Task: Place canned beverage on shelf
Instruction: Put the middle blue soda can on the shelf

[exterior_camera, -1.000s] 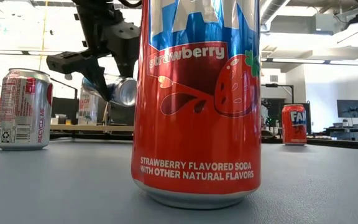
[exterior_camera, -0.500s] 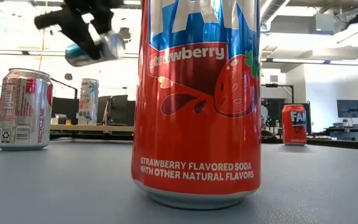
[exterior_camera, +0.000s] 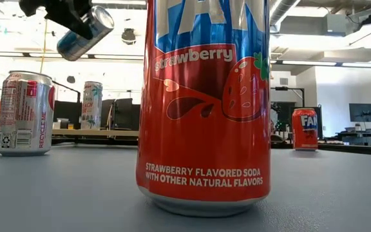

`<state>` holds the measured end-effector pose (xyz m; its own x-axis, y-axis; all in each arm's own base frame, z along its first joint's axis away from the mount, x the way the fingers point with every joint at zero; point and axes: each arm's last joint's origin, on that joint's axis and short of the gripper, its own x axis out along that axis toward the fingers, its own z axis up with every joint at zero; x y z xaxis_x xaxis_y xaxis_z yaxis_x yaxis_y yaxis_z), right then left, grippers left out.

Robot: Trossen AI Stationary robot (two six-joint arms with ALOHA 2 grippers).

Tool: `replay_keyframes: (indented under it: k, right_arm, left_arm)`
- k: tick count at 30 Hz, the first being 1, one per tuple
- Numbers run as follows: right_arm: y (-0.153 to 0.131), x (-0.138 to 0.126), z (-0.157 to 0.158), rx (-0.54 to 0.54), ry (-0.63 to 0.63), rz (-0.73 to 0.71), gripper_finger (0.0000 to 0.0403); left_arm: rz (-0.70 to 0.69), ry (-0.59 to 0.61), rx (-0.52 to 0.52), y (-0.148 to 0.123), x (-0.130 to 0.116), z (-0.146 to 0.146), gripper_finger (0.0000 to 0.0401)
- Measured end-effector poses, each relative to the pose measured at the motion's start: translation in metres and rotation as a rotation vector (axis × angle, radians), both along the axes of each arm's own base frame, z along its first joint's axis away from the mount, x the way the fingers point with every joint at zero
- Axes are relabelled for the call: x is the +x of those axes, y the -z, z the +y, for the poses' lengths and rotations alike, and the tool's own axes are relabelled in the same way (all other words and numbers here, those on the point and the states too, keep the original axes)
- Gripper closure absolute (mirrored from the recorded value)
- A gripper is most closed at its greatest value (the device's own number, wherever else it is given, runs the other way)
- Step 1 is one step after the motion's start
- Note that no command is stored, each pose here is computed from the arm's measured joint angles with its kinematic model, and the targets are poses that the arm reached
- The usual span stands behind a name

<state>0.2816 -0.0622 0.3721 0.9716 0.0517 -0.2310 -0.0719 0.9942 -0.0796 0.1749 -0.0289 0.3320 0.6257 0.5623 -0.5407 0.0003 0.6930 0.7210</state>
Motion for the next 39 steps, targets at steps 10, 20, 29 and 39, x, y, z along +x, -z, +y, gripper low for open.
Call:
replay_keyframes:
  k: [10, 20, 29, 39]
  right_arm:
    - [0.036, 0.056, 0.045, -0.327, -0.203, -0.060, 0.0396]
    - [0.036, 0.100, 0.078, -0.639, -0.055, 0.004, 0.0266]
    - [0.037, 0.118, 0.095, -0.715, 0.017, 0.057, 0.0152]
    - [0.028, 0.120, 0.098, -0.614, -0.029, -0.033, 0.0142]
  left_arm:
    - [-0.115, 0.236, -0.223, -0.007, 0.017, 0.001, 0.0183]
    - [-0.159, 0.218, -0.428, -0.007, 0.022, 0.020, 0.0183]
    - [-0.098, 0.196, -0.443, -0.002, 0.017, 0.024, 0.0183]
    - [-0.101, 0.265, -0.504, -0.003, 0.017, 0.022, 0.0183]
